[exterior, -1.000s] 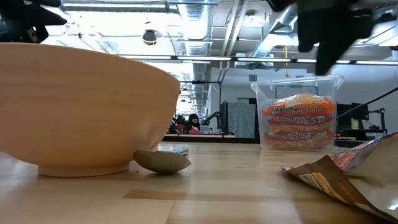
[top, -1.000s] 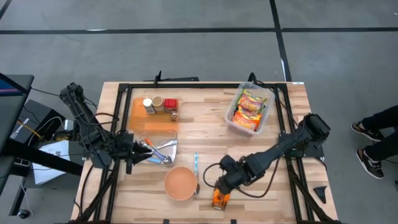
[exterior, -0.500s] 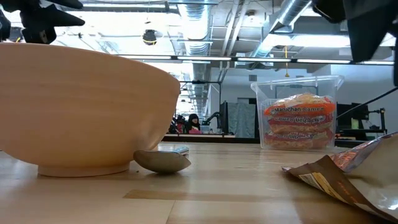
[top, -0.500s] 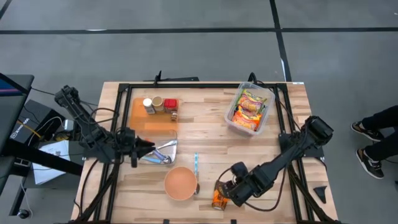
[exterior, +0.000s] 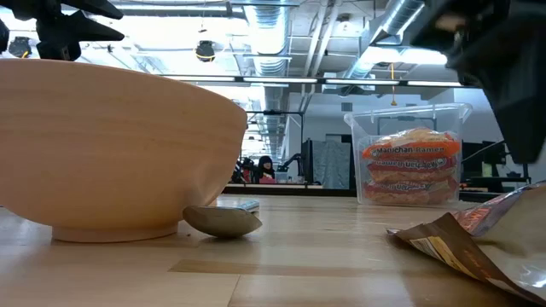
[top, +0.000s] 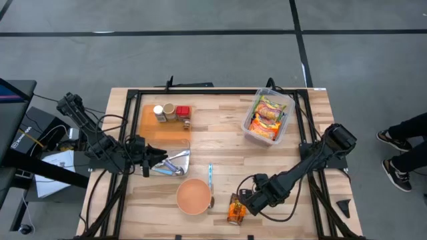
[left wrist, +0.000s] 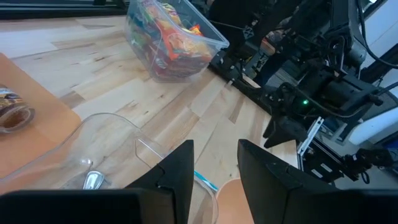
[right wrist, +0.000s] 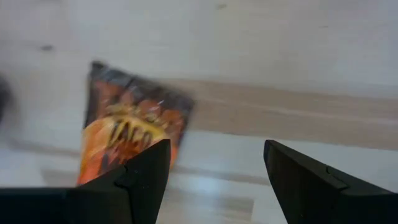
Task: Pick & Place Food Item
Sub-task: Put the orange seasoning bag into the orange bin
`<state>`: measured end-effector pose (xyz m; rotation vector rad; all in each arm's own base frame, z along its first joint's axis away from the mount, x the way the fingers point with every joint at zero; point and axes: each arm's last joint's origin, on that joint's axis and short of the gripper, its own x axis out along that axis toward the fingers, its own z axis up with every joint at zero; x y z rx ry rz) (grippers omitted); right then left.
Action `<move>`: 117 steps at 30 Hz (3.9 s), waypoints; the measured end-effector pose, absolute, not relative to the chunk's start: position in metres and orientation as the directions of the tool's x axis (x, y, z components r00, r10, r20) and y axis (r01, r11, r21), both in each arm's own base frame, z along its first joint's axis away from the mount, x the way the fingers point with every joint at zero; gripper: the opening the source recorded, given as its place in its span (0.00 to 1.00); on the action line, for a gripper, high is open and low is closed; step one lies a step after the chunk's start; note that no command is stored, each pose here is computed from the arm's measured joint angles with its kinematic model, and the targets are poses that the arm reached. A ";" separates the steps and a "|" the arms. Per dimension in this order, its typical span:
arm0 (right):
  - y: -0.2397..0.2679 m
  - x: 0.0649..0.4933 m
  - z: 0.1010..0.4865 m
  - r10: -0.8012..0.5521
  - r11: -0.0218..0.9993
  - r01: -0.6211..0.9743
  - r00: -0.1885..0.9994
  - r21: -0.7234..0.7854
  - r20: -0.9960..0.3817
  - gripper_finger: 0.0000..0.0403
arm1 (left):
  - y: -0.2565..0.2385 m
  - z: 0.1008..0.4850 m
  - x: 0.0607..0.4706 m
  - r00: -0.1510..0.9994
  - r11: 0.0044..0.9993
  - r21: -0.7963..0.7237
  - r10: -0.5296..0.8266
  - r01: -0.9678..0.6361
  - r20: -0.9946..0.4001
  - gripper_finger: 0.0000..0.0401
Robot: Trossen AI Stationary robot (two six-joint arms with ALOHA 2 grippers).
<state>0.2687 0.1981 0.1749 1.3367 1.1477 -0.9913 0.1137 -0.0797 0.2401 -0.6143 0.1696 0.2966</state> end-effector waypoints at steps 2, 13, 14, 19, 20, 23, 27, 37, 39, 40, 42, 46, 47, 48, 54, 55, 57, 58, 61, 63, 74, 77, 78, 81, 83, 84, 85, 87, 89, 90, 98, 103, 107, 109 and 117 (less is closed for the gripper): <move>0.197 0.266 0.172 0.100 0.004 0.985 0.171 0.173 -0.980 0.63 | -0.080 0.240 0.114 0.944 0.777 -0.541 0.223 -0.323 -0.244 0.29; 0.205 0.279 0.153 0.177 -0.068 0.971 0.236 0.227 -0.956 0.63 | -0.080 0.240 0.114 0.944 0.777 -0.541 0.222 -0.322 -0.243 0.29; 0.206 0.282 0.149 0.182 -0.073 0.969 0.245 0.236 -0.952 0.63 | -0.080 0.240 0.114 0.944 0.777 -0.541 0.222 -0.323 -0.244 0.29; 0.206 0.294 0.133 0.191 -0.093 0.964 0.264 0.251 -0.945 0.63 | -0.080 0.241 0.114 0.946 0.772 -0.551 0.219 -0.317 -0.237 0.29; 0.206 0.296 0.132 0.186 -0.095 0.965 0.259 0.244 -0.948 0.63 | -0.080 0.242 0.114 0.947 0.770 -0.555 0.218 -0.315 -0.235 0.29; 0.202 0.301 0.134 0.178 -0.111 0.965 0.252 0.236 -0.951 0.60 | -0.080 0.243 0.114 0.950 0.765 -0.566 0.215 -0.309 -0.228 0.29; 0.195 0.305 0.133 0.182 -0.113 0.970 0.235 0.217 -0.955 0.55 | -0.081 0.243 0.115 0.950 0.763 -0.568 0.215 -0.308 -0.226 0.29; 0.183 0.315 0.123 0.150 -0.118 0.965 0.248 0.232 -0.957 0.39 | -0.081 0.243 0.115 0.951 0.760 -0.573 0.214 -0.305 -0.223 0.29; 0.182 0.318 0.122 0.153 -0.109 0.963 0.260 0.245 -0.953 0.35 | -0.081 0.243 0.115 0.951 0.760 -0.573 0.215 -0.305 -0.222 0.29; 0.182 0.319 0.121 0.151 -0.107 0.963 0.263 0.248 -0.953 0.32 | -0.081 0.243 0.115 0.951 0.760 -0.574 0.215 -0.305 -0.221 0.29; 0.181 0.320 0.120 0.138 -0.107 0.958 0.278 0.265 -0.951 0.26 | -0.081 0.243 0.115 0.951 0.760 -0.574 0.215 -0.305 -0.221 0.29; 0.181 0.321 0.120 0.102 -0.110 0.950 0.304 0.293 -0.947 0.13 | -0.081 0.244 0.115 0.951 0.759 -0.576 0.215 -0.305 -0.220 0.29; 0.181 0.322 0.120 0.096 -0.110 0.947 0.311 0.301 -0.945 0.09 | -0.081 0.244 0.115 0.952 0.758 -0.576 0.215 -0.305 -0.220 0.29; 0.181 0.322 0.120 0.088 -0.111 0.944 0.321 0.311 -0.943 0.05 | -0.081 0.244 0.115 0.951 0.759 -0.576 0.215 -0.305 -0.220 0.29; 0.187 0.322 0.120 0.043 -0.123 0.918 0.385 0.377 -0.922 0.01 | -0.081 0.244 0.115 0.951 0.759 -0.576 0.215 -0.305 -0.220 0.29; 0.189 0.322 0.121 0.030 -0.126 0.912 0.397 0.391 -0.917 0.01 | -0.081 0.244 0.115 0.951 0.759 -0.576 0.215 -0.305 -0.220 0.29; 0.193 0.322 0.123 0.003 -0.129 0.901 0.419 0.415 -0.908 0.00 | -0.081 0.244 0.115 0.951 0.759 -0.576 0.215 -0.305 -0.220 0.29; 0.196 0.322 0.124 -0.007 -0.129 0.896 0.428 0.425 -0.904 0.00 | -0.081 0.244 0.115 0.951 0.759 -0.576 0.215 -0.305 -0.220 0.29; 0.201 0.324 0.128 -0.048 -0.123 0.878 0.461 0.463 -0.886 0.00 | -0.081 0.244 0.115 0.951 0.759 -0.575 0.215 -0.305 -0.221 0.29; 0.202 0.326 0.132 -0.069 -0.123 0.871 0.471 0.476 -0.879 0.00 | -0.081 0.244 0.115 0.951 0.759 -0.575 0.215 -0.305 -0.221 0.29; 0.215 0.333 0.171 -0.095 -0.056 0.892 0.443 0.449 -0.891 0.00 | -0.081 0.244 0.115 0.952 0.759 -0.577 0.208 -0.301 -0.223 0.29; 0.220 0.331 0.181 -0.094 -0.019 0.903 0.425 0.428 -0.900 0.00 | -0.081 0.244 0.115 0.952 0.759 -0.577 0.208 -0.301 -0.223 0.29; 0.221 0.331 0.183 -0.093 -0.004 0.905 0.423 0.425 -0.901 0.00 | -0.081 0.244 0.115 0.952 0.760 -0.577 0.208 -0.301 -0.223 0.29; 0.227 0.333 0.188 -0.073 0.059 0.890 0.456 0.453 -0.887 0.00 | -0.081 0.243 0.115 0.952 0.760 -0.577 0.208 -0.301 -0.223 0.29; 0.228 0.335 0.189 -0.055 0.079 0.878 0.476 0.472 -0.878 0.02 | -0.081 0.244 0.115 0.952 0.759 -0.577 0.208 -0.301 -0.223 0.29; 0.229 0.336 0.190 -0.038 0.092 0.873 0.484 0.480 -0.874 0.04 | -0.081 0.243 0.115 0.952 0.760 -0.577 0.208 -0.301 -0.223 0.29; 0.230 0.337 0.190 -0.027 0.103 0.868 0.491 0.486 -0.871 0.06 | -0.081 0.243 0.115 0.952 0.760 -0.577 0.208 -0.301 -0.223 0.29; 0.230 0.338 0.191 -0.011 0.109 0.865 0.493 0.489 -0.870 0.12 | -0.081 0.243 0.115 0.952 0.760 -0.577 0.208 -0.301 -0.223 0.29; 0.228 0.340 0.191 0.003 0.103 0.870 0.485 0.482 -0.875 0.19 | -0.081 0.244 0.115 0.952 0.760 -0.577 0.208 -0.301 -0.223 0.29; 0.227 0.340 0.191 0.015 0.101 0.873 0.478 0.477 -0.878 0.23 | -0.081 0.244 0.115 0.952 0.760 -0.577 0.208 -0.301 -0.223 0.29; 0.225 0.344 0.188 0.096 0.073 0.883 0.457 0.464 -0.884 0.47 | -0.081 0.244 0.115 0.953 0.760 -0.577 0.207 -0.300 -0.223 0.29; 0.224 0.342 0.184 0.117 0.054 0.891 0.443 0.451 -0.889 0.49 | -0.081 0.244 0.115 0.953 0.760 -0.577 0.207 -0.300 -0.223 0.29; 0.226 0.342 0.185 0.125 0.038 0.888 0.451 0.458 -0.884 0.45 | -0.081 0.243 0.115 0.954 0.761 -0.578 0.199 -0.296 -0.226 0.29; 0.229 0.343 0.185 0.140 0.038 0.883 0.458 0.467 -0.878 0.43 | -0.081 0.243 0.115 0.954 0.761 -0.577 0.199 -0.296 -0.226 0.29; 0.239 0.353 0.155 0.181 0.032 0.887 0.449 0.461 -0.875 0.40 | -0.081 0.243 0.115 0.953 0.762 -0.576 0.200 -0.296 -0.226 0.29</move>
